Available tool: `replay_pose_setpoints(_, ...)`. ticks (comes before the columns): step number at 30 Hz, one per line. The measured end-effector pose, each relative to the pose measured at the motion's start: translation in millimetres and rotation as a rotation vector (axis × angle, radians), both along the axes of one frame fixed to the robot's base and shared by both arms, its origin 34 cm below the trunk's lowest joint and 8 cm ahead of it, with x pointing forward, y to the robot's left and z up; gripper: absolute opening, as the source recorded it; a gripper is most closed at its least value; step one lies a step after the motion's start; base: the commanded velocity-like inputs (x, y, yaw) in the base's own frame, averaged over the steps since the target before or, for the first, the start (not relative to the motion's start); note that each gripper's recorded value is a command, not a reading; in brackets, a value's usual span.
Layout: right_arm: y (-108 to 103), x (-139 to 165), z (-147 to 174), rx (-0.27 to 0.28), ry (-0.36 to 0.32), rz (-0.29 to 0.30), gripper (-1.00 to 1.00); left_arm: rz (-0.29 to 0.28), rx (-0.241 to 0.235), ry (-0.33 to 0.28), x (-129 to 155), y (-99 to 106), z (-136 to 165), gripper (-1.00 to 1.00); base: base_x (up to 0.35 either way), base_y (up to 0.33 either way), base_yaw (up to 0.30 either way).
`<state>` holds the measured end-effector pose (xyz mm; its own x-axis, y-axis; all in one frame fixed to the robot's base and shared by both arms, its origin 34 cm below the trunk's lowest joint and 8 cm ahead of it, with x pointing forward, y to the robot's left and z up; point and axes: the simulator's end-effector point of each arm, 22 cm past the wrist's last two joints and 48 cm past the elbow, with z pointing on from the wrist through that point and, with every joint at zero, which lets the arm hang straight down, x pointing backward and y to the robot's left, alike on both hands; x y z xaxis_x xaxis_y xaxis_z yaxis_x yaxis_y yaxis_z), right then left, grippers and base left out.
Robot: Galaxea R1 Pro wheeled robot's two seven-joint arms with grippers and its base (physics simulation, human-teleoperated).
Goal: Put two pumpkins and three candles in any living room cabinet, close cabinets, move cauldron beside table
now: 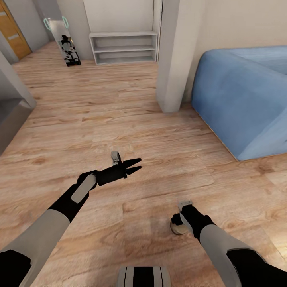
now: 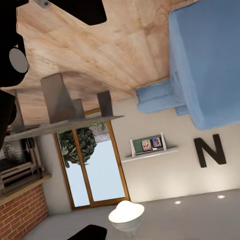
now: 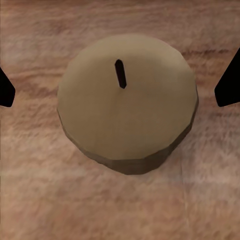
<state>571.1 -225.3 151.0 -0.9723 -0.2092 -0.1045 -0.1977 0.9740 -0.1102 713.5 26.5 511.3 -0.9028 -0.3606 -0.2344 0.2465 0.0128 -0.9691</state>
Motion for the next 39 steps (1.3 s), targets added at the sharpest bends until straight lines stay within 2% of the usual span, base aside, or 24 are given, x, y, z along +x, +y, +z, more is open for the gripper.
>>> replay_pose_setpoints(39, -0.7, -15.6, -19.6, -0.008, 0.028, 0.007, 1.0, 0.0, 0.0, 0.035, -1.3, -0.1, -22.3, 1.0, 0.0, 0.0, 0.0)
